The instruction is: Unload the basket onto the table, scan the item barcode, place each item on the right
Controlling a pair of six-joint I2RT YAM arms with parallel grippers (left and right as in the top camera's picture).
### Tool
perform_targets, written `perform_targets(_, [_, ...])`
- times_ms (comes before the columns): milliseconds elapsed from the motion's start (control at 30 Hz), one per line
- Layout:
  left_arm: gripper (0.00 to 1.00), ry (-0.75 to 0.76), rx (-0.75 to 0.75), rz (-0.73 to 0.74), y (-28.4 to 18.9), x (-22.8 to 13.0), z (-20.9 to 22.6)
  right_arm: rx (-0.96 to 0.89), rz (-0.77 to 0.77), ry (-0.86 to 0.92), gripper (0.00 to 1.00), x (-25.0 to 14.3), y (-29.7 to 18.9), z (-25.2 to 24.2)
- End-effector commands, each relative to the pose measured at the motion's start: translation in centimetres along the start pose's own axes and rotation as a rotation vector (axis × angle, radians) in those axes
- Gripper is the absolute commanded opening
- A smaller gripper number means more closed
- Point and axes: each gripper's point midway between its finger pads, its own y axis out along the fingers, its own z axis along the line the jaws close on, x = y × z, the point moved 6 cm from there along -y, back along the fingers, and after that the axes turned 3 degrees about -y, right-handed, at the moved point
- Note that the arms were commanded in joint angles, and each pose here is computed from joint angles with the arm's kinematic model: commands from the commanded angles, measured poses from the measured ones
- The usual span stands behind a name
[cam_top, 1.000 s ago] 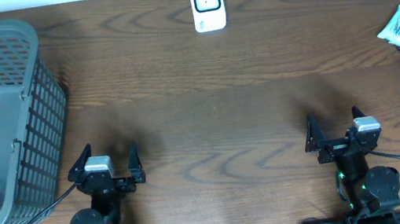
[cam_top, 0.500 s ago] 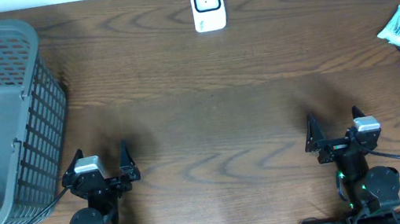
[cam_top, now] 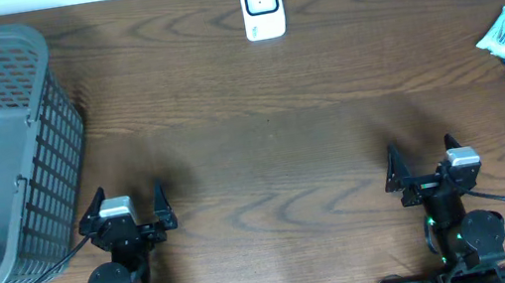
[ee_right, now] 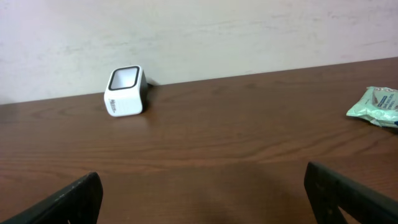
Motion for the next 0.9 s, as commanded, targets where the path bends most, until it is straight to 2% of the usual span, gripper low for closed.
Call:
perform_targets(0, [0.98, 0.026, 0.008, 0.048, 0.06, -1.28, 0.15, -0.002, -0.002, -0.014, 0.99, -0.07, -0.01, -0.06])
perform_targets(133, [0.98, -0.011, 0.009, 0.045, 0.06, -1.23, 0.16, -0.002, -0.002, -0.013, 0.99, -0.07, -0.01, -0.06])
perform_targets(867, [0.98, -0.010, 0.010, 0.047, 0.07, -1.26, 0.17, -0.001, -0.002, -0.013, 0.99, -0.07, -0.01, -0.05])
